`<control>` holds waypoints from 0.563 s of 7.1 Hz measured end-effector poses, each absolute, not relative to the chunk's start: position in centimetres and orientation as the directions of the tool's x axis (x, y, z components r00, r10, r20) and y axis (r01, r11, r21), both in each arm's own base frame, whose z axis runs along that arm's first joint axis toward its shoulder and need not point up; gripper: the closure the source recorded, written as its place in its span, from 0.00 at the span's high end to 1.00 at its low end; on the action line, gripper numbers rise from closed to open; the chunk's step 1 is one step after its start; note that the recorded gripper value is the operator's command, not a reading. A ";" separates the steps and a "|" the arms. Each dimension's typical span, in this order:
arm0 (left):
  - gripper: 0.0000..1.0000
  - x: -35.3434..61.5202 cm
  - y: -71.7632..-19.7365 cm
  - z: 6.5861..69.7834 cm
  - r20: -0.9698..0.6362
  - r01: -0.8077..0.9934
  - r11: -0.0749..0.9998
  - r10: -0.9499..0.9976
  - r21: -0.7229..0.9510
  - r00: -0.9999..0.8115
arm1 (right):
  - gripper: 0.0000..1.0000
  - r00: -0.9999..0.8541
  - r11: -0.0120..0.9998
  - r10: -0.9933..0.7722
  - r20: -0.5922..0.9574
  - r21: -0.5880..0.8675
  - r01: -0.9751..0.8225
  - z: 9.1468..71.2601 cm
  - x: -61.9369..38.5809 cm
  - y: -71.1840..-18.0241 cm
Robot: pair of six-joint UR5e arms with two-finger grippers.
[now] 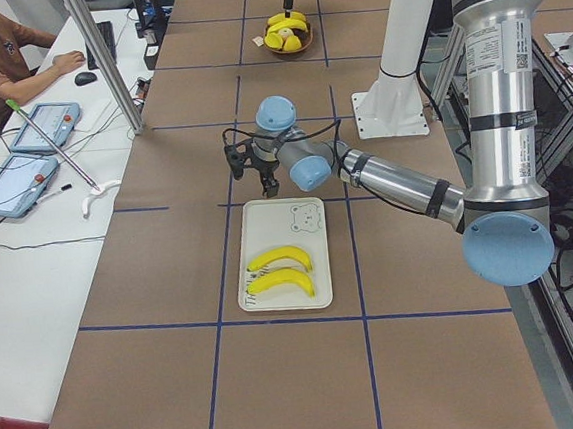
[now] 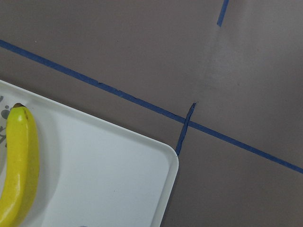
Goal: Transfer all bananas from basket to plate
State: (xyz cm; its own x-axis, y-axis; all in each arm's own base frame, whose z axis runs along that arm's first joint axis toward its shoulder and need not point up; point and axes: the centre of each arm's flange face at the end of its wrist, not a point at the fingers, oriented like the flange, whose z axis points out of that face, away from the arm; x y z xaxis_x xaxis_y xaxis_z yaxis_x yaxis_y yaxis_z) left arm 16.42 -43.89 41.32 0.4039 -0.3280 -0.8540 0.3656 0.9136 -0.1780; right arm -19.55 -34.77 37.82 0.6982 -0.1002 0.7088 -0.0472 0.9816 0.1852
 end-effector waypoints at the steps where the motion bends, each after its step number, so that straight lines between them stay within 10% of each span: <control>1: 1.00 16.4 -43.8 41.0 -0.856 0.366 0.913 -0.328 -0.179 0.399 | 1.00 0.753 0.972 -0.189 0.630 0.227 0.055 39.9 -17.5 -35.1; 4: 1.00 16.5 -43.8 40.3 -0.859 0.373 0.907 -0.340 -0.194 0.382 | 1.00 0.790 0.928 -0.369 0.490 0.246 0.281 45.7 -14.0 -35.0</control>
State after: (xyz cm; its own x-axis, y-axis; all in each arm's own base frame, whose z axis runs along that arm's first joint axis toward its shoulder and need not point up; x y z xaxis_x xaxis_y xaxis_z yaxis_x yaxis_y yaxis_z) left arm 16.50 -43.79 40.27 0.3824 -0.3405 -0.8590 0.3728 0.9075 -0.1937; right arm -14.04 -35.01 45.66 0.7897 -0.3687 0.4903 0.2807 0.9278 0.2456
